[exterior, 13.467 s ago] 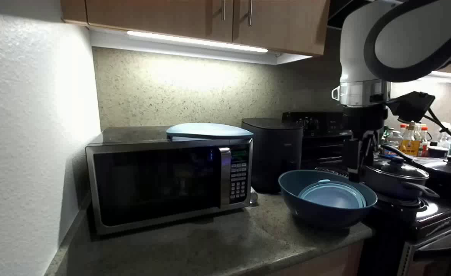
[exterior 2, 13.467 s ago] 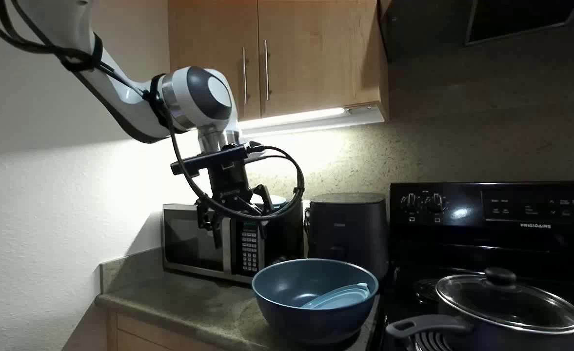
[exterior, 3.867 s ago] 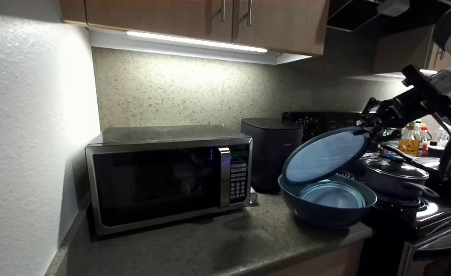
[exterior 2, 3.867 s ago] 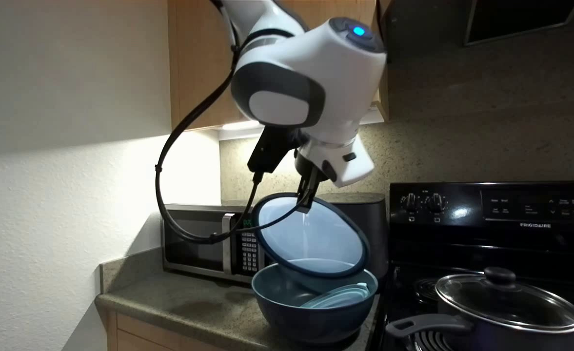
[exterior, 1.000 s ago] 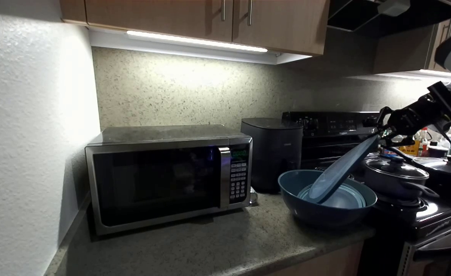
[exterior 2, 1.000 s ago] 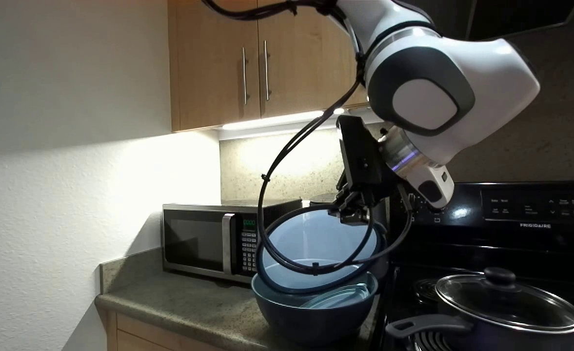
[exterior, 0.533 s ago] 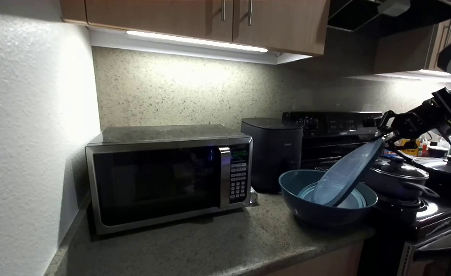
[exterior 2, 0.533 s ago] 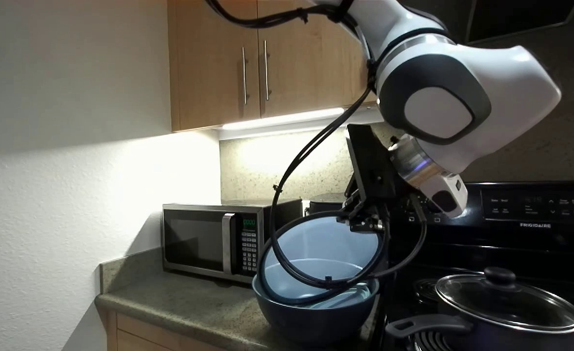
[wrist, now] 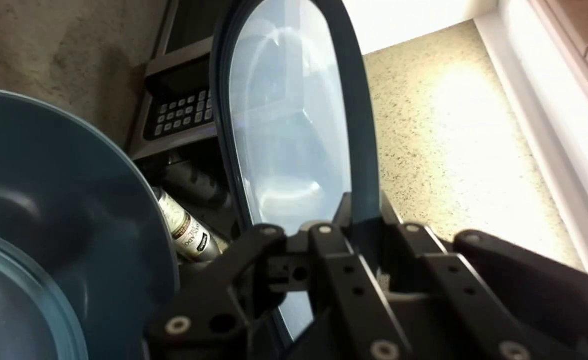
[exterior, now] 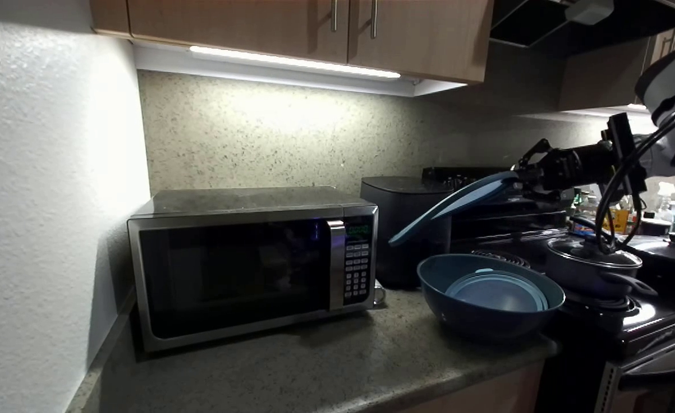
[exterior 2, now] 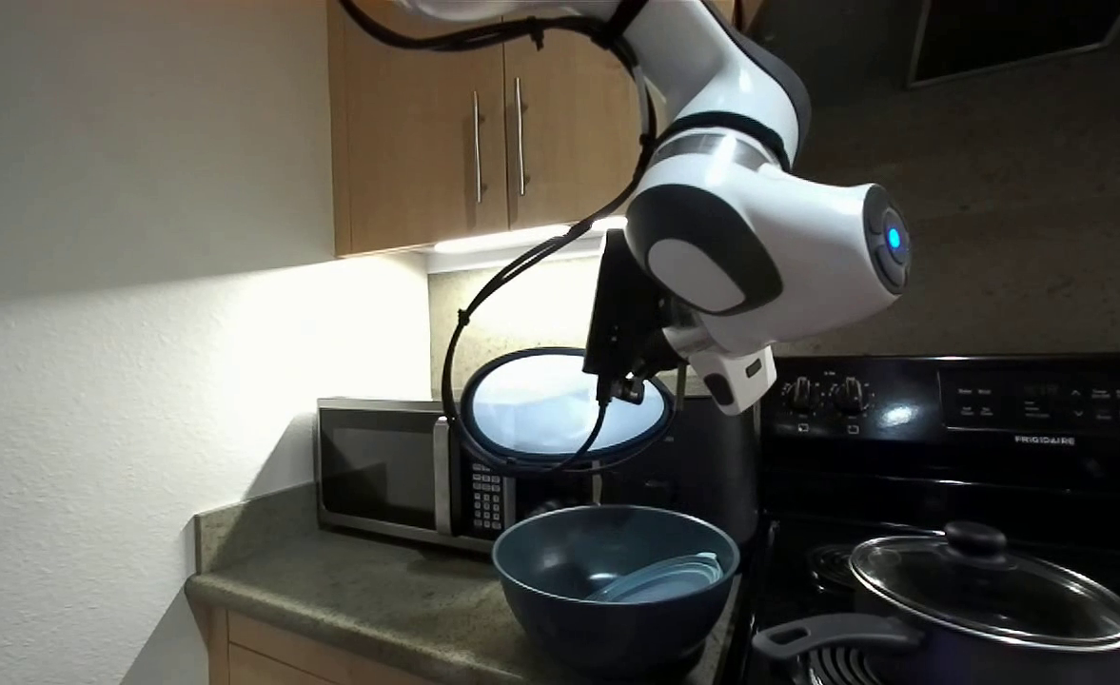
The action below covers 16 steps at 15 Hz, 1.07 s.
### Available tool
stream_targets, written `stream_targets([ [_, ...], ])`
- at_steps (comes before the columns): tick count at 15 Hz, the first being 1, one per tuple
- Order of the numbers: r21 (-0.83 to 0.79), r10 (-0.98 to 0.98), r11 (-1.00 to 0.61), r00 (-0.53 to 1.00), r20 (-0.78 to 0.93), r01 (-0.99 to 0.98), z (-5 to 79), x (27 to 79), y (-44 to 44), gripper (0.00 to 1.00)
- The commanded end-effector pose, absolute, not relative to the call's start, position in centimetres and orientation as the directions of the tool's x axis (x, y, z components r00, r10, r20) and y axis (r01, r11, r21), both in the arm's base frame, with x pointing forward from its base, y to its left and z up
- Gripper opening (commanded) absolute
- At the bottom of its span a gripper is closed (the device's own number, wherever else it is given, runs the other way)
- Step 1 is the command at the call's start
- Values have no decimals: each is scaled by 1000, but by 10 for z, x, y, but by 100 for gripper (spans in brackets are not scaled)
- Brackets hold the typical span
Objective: Pick up the lid from the microwave and put it on the bowl
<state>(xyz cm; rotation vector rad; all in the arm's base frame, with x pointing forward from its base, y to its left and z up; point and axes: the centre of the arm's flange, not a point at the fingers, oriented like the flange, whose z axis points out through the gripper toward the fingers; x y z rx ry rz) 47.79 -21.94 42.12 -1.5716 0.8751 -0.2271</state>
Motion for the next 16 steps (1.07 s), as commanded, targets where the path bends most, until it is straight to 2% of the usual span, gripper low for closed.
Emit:
stream_targets([
  [1, -916, -651, 60, 680, -337, -396, 420, 478, -217, 11],
  [5, -915, -668, 68, 663, -337, -397, 419, 474, -214, 11],
  [6, -916, -669, 68, 663, -336, -396, 420, 474, -214, 3],
  [12, -896, -685, 59, 635, -356, -439, 416, 473, -216, 3],
  [13, -896, -698, 73, 619, -359, -438, 369, 535, -230, 3],
  [16, -881, -719, 103, 578, -386, -461, 340, 562, -241, 3],
])
